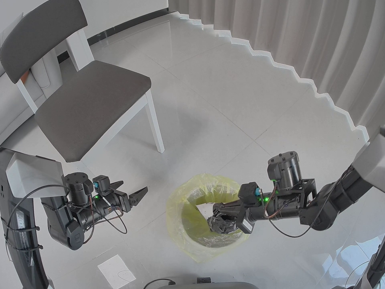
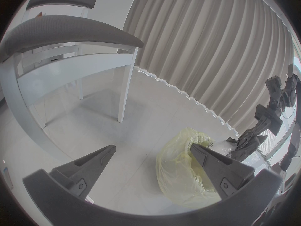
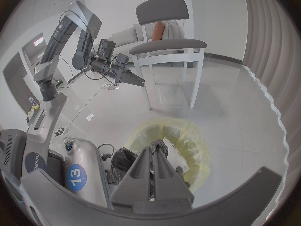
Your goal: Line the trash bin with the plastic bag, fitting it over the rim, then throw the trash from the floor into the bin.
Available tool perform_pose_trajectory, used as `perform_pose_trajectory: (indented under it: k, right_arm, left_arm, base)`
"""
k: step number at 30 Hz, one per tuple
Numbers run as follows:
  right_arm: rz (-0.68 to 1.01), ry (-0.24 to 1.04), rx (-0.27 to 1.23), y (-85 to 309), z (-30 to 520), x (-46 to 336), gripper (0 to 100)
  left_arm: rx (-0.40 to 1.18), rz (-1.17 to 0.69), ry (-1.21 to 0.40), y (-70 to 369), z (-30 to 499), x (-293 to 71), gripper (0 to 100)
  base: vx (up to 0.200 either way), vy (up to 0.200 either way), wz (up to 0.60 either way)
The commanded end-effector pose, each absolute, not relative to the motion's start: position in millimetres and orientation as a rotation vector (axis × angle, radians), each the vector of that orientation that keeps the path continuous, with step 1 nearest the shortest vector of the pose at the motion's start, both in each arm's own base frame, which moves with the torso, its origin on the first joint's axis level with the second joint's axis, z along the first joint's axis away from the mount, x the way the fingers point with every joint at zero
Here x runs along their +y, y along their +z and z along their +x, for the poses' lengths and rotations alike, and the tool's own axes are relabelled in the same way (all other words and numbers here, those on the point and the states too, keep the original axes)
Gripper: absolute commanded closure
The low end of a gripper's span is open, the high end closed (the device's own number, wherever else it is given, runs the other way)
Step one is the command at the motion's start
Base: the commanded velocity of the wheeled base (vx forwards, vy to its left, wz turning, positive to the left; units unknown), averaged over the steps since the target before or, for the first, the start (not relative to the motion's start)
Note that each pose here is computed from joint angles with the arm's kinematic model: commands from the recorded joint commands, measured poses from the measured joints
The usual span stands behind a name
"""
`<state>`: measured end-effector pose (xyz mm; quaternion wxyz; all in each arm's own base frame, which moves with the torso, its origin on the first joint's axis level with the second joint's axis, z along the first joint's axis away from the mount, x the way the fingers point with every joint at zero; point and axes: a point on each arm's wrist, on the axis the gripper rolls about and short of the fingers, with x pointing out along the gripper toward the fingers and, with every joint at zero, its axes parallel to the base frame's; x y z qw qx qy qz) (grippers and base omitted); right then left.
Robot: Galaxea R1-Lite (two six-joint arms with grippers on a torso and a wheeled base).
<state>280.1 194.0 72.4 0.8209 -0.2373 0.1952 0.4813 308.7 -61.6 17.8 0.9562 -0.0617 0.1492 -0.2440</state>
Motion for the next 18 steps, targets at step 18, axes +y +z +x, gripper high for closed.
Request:
perform_pose_trajectory:
  k: [18]
  right_arm:
    - [-0.535,1.096,0.437,19,259,205,100]
  left_arm:
    - [0.281,-0.139,-0.458,30,299,-47,0]
  base:
    - [0.0,0.0,0.0]
